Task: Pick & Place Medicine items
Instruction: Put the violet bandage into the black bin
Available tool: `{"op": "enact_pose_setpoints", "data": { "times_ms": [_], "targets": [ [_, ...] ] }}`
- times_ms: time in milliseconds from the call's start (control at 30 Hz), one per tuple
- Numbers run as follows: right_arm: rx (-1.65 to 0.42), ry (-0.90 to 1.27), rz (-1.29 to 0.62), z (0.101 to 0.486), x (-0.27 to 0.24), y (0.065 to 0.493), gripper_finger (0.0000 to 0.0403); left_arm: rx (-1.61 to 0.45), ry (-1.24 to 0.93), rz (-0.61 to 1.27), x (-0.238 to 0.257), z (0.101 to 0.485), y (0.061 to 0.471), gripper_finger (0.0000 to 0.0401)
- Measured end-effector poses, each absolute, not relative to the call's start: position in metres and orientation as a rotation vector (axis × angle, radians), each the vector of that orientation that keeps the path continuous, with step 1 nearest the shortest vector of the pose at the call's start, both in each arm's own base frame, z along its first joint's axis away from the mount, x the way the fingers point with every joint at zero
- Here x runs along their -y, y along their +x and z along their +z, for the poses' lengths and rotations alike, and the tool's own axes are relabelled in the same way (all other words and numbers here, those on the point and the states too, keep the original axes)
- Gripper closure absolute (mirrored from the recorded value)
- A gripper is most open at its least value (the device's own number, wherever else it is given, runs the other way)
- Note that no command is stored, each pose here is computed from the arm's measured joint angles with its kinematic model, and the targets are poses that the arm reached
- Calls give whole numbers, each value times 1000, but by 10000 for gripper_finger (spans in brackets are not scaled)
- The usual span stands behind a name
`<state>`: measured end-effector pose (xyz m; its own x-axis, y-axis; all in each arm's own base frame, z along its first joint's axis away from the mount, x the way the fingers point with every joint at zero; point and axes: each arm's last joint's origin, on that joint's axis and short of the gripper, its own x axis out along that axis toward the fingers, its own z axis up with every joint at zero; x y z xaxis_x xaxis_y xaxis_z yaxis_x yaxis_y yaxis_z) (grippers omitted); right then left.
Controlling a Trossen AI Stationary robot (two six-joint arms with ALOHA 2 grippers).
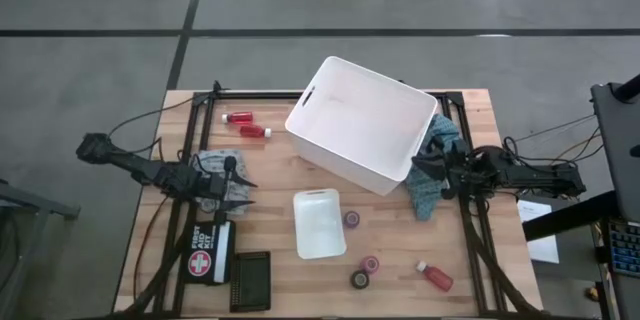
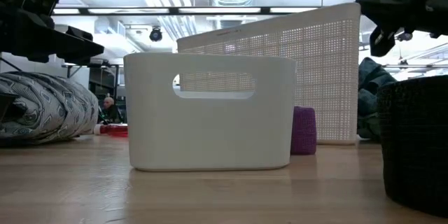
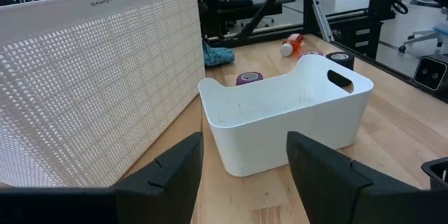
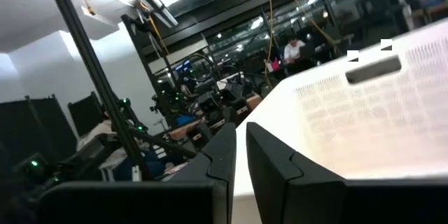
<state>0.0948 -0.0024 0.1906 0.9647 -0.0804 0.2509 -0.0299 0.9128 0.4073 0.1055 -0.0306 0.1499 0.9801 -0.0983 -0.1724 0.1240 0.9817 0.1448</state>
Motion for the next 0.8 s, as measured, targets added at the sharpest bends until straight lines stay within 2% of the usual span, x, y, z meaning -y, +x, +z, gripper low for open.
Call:
{"op": "enact_pose_setpoints", "data": {
  "times_ms": [300, 567, 800],
  "targets": [
    [351, 230, -25, 201, 2, 92, 369, -165, 155, -112, 31, 150, 106, 192],
    [390, 93, 73, 246, -2, 89, 369, -166, 155, -112, 31, 150, 106, 192],
    [94, 72, 95, 261, -4, 123, 369, -166, 153, -112, 31, 150, 106, 192]
  ]
}}
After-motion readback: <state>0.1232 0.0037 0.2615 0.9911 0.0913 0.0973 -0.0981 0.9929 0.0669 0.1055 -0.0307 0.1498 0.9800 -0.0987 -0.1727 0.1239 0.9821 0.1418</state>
